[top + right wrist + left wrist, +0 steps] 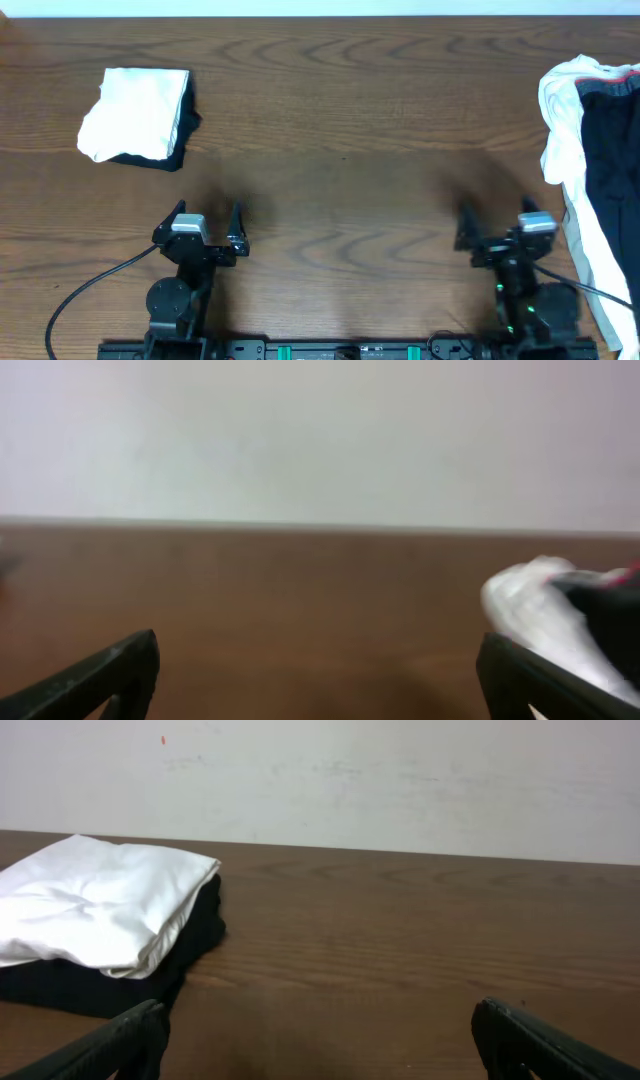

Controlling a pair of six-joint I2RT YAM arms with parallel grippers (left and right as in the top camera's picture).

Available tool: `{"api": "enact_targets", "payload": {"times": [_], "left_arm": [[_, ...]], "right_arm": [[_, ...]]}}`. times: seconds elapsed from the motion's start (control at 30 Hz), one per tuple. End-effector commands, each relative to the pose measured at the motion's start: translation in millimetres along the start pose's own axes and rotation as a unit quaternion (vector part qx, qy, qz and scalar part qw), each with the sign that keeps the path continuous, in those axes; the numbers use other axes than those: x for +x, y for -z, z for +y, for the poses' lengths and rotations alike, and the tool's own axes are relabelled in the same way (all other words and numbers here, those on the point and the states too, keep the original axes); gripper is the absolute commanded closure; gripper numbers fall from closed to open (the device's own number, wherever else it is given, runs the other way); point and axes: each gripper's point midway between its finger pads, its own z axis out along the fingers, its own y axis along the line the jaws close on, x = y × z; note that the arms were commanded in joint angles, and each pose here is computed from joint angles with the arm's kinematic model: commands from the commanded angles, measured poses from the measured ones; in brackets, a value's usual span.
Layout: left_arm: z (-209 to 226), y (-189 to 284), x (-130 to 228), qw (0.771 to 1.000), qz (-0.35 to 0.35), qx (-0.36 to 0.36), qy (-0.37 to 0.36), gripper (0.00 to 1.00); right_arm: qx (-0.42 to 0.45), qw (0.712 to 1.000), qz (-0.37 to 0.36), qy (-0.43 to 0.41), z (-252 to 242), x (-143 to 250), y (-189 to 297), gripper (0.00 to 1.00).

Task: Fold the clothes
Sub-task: 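Reach the right gripper to the black leggings waistband in the right pile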

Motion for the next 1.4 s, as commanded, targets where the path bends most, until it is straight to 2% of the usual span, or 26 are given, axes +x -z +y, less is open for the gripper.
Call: {"api": "enact_targets", "payload": {"times": [0.0,0.13,0.3,0.47,0.6,0.73,0.97,1.0,1.13,1.37], "left_arm": [[0,-1,15,1.000,0.021,0.003,-0.008,0.02],[0,-1,15,1.000,0.021,0.003,-0.008,0.02],[0,-1,15,1.000,0.021,0.003,-0.008,0.02],[0,-1,15,1.000,0.021,0.003,-0.008,0.02],[0,-1,15,1.000,0.021,0.003,-0.008,0.02],[0,-1,15,1.000,0.021,0.003,-0.008,0.02],[0,-1,15,1.000,0.021,0.003,-0.008,0.02],[0,-1,15,1.000,0.021,0.003,-0.008,0.02],[0,-1,15,1.000,0.021,0.003,-0.008,0.02],[0,-1,15,1.000,0.021,0.003,-0.008,0.02]], "right_arm": [[0.063,0.997,-0.042,-0.011,-18,-65,11,0.01],[0.098,0.995,-0.023,-0.023,-26,-111,-3,0.01],[0.123,0.991,0.048,0.001,-32,-148,-53,0.01],[0.134,0.977,0.160,0.034,-53,-157,-117,0.01],[0.160,0.956,0.245,0.021,-99,-152,-157,0.01],[0.215,0.931,0.296,-0.003,-161,-140,-181,0.01],[0.292,0.899,0.326,-0.013,-236,-104,-197,0.01],[0.291,0.898,0.331,-0.009,-241,-98,-200,0.03],[0.270,0.884,0.379,0.031,-264,-61,-208,0.28],[0.246,0.856,0.453,0.048,-302,22,-222,0.43]]}}
